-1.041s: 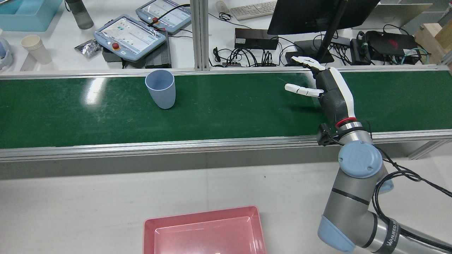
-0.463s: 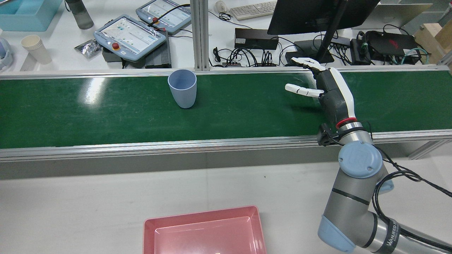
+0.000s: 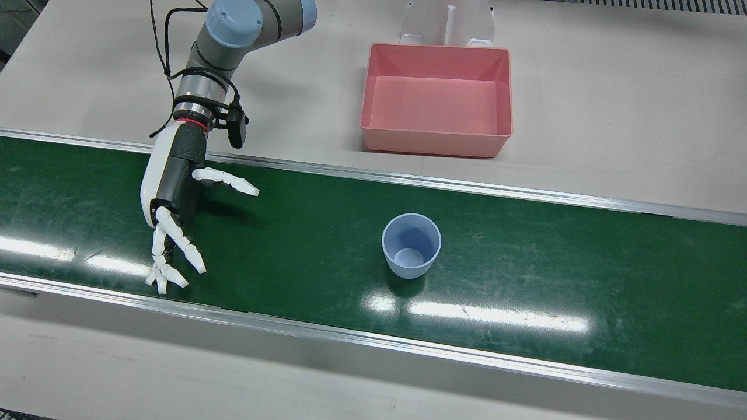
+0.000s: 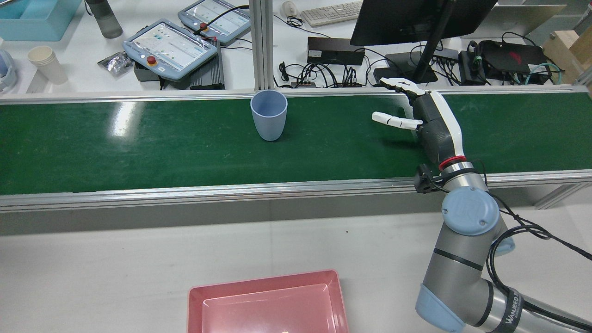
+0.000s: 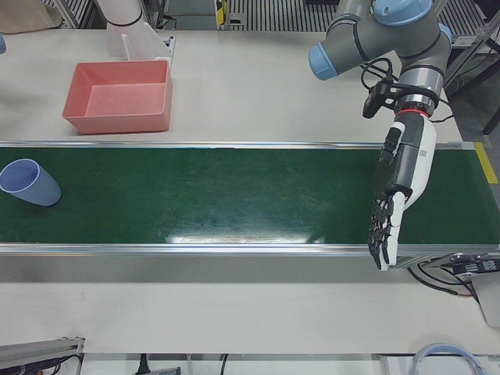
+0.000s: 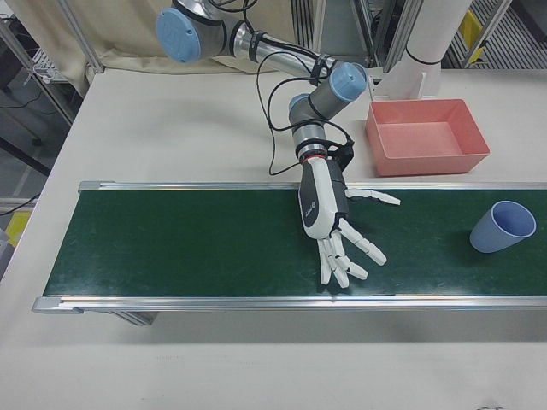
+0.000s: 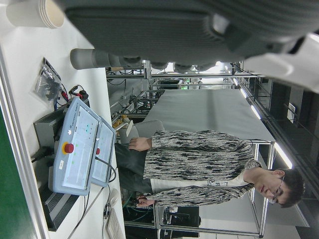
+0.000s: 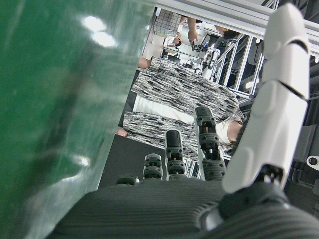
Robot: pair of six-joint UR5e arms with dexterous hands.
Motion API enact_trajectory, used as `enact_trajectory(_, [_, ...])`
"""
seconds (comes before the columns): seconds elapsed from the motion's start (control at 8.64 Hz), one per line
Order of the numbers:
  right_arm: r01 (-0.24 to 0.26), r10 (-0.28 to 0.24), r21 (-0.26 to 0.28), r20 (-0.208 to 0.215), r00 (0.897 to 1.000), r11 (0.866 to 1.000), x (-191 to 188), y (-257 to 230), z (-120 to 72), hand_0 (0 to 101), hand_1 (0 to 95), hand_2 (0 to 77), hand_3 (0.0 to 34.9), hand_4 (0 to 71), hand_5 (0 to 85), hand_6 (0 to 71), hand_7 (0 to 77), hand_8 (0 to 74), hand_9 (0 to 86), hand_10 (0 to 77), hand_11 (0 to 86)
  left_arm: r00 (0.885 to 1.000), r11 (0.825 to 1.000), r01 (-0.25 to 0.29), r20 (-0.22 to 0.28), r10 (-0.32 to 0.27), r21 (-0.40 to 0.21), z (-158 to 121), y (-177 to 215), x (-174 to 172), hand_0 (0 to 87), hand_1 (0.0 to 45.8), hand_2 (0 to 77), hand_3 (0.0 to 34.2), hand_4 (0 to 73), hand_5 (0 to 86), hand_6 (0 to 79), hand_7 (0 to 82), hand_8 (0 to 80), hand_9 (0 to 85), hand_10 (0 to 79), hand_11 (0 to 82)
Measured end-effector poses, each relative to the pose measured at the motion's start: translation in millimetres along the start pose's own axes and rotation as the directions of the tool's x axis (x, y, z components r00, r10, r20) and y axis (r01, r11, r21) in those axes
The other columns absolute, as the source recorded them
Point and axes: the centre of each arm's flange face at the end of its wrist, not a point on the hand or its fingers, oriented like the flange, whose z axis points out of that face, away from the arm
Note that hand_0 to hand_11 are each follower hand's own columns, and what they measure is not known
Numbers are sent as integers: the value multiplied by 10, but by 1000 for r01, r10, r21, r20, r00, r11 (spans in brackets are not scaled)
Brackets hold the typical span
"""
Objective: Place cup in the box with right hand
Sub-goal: 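Hold the open right hand on the belt as the blue cup approaches, then close the right hand around the pale blue cup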
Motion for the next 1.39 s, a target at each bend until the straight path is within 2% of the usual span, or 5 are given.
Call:
enact_trajectory(0.12, [2, -2, 0, -2, 1000, 1000, 4, -3, -4, 476, 180, 131, 0, 158, 38, 71, 305, 44, 114, 0, 5, 1000, 1000, 0, 0, 0, 0, 0, 0, 0, 0, 5, 11, 0, 11, 0, 5, 0, 0, 0, 0, 0])
enact_trajectory(0.23, [3, -3, 1, -3, 1000, 1000, 6, -5, -7, 483, 153, 120, 0, 158, 33, 71, 300, 44, 114, 0, 5, 1000, 1000, 1, -1, -1, 0, 0, 0, 1, 0, 5, 11, 0, 11, 5, 5, 0, 0, 0, 0, 0])
enact_trajectory(0.35, [3, -3, 1, -3, 1000, 1000, 9, -2, -10, 490, 191, 98, 0, 158, 38, 71, 300, 44, 114, 0, 5, 1000, 1000, 1, -1, -1, 0, 0, 0, 1, 0, 5, 11, 0, 11, 5, 5, 0, 0, 0, 0, 0])
enact_trajectory(0.46, [4, -4, 1, -3, 1000, 1000, 11, -2, -11, 489, 175, 131, 0, 158, 38, 71, 295, 44, 114, 0, 5, 1000, 1000, 1, -1, -1, 0, 0, 0, 1, 0, 5, 11, 0, 11, 5, 5, 0, 0, 0, 0, 0])
enact_trajectory(1.39, [10, -9, 2, -17, 1000, 1000, 62, -15, -55, 490, 175, 153, 0, 164, 44, 71, 305, 44, 114, 0, 5, 1000, 1000, 1, 0, -1, 2, 1, -7, -3, 0, 5, 11, 0, 11, 5, 5, 0, 0, 0, 0, 0])
